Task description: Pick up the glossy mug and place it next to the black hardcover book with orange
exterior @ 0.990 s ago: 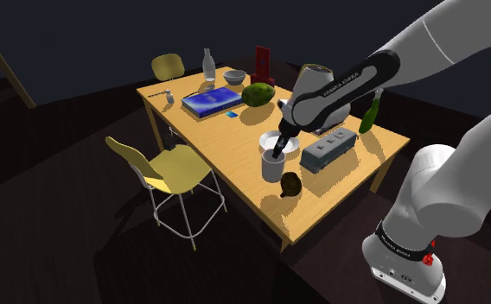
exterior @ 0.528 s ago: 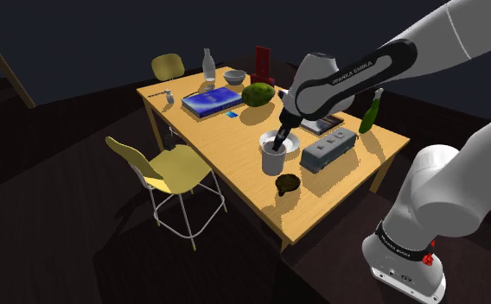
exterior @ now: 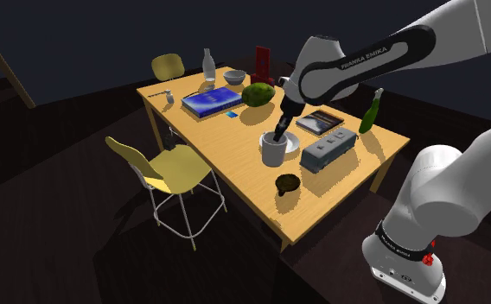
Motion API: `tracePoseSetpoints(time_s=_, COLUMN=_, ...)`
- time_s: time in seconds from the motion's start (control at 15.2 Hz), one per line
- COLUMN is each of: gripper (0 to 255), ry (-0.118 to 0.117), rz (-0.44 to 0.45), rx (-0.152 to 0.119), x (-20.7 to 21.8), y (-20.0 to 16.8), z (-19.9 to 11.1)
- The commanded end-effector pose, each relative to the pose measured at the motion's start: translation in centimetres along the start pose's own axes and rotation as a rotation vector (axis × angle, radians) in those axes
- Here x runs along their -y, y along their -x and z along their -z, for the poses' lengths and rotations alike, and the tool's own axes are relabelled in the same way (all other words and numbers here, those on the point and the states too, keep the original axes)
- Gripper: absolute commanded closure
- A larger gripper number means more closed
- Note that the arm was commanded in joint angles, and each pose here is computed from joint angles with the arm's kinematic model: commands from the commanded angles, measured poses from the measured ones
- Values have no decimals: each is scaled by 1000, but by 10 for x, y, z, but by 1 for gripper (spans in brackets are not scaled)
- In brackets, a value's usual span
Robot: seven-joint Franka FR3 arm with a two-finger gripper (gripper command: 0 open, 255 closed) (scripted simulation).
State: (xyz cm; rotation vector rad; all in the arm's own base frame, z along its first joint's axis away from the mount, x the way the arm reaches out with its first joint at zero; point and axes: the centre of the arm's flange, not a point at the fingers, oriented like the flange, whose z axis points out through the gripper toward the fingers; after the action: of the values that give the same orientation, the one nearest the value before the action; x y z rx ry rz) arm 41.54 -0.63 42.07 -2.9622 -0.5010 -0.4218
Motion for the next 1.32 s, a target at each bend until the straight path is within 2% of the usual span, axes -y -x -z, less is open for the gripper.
tracePoseSetpoints(time_s=0.0, gripper=255, ry=0, rz=0, rx=0, x=1, y=-3, z=10)
tracePoseSetpoints(time_s=0.4, gripper=255, ry=0, rz=0, rx=0, x=3, y=-10, z=36)
tracePoseSetpoints(time_s=1.25, gripper=255, ry=0, rz=0, rx=0, x=-135, y=85, z=74)
